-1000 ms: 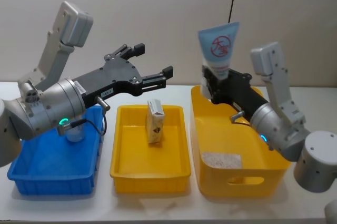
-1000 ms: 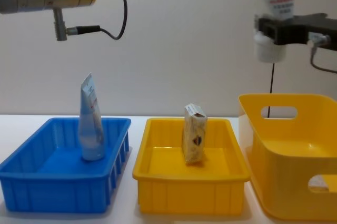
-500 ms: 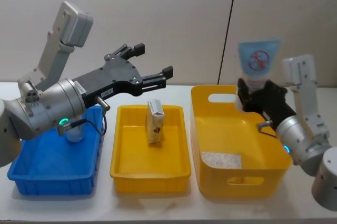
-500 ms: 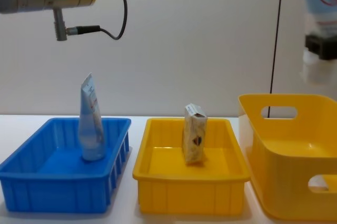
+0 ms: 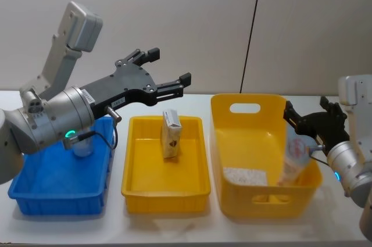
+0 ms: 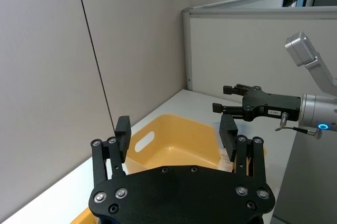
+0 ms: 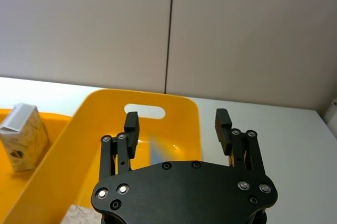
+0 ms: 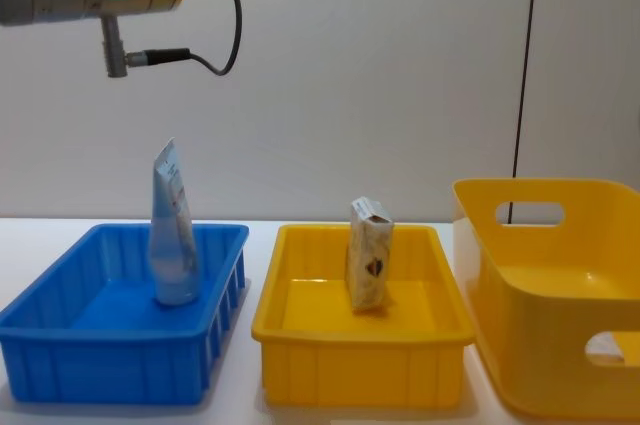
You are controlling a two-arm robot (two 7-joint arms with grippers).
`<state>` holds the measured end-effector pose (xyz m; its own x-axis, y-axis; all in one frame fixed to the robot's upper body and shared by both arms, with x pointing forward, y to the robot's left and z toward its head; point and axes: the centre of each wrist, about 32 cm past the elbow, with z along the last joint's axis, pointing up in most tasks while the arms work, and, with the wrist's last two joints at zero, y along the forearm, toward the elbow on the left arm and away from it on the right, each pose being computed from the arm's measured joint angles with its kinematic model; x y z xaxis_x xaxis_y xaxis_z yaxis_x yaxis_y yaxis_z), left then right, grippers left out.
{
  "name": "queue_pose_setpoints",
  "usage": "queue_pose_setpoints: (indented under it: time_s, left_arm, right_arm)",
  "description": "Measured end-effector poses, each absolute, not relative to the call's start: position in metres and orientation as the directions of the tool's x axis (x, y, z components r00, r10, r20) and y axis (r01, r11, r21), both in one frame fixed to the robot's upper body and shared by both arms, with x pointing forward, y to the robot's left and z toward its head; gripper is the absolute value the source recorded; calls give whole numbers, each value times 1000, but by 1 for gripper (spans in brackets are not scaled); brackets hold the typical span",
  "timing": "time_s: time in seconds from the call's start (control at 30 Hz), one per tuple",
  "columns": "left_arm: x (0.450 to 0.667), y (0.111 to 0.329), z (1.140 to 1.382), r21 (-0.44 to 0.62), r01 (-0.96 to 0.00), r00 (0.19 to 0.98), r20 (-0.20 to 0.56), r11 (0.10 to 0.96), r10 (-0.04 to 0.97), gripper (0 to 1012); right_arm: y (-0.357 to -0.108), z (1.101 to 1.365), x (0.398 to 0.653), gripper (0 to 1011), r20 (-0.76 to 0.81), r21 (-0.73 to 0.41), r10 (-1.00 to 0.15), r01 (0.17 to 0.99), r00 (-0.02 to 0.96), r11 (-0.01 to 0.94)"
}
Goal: Bimanual collaborative sorting of washing and personal care products
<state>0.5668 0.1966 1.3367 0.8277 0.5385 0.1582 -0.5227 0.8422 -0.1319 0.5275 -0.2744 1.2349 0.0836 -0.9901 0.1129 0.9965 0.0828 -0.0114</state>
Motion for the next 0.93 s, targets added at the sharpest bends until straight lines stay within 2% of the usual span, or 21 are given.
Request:
queue_pose_setpoints:
  time_s: [0.2, 0.93]
  left_arm:
    - [567, 197, 1337, -132, -523, 828, 158, 842, 538, 1001]
    - [567, 197, 1337, -132, -523, 828, 158, 842, 538, 1001]
  right_arm:
    - [-278, 1233, 525, 1003, 111, -23, -992, 998, 55, 53]
    - [-283, 1229, 521, 1004, 109, -39, -994, 999, 20, 16]
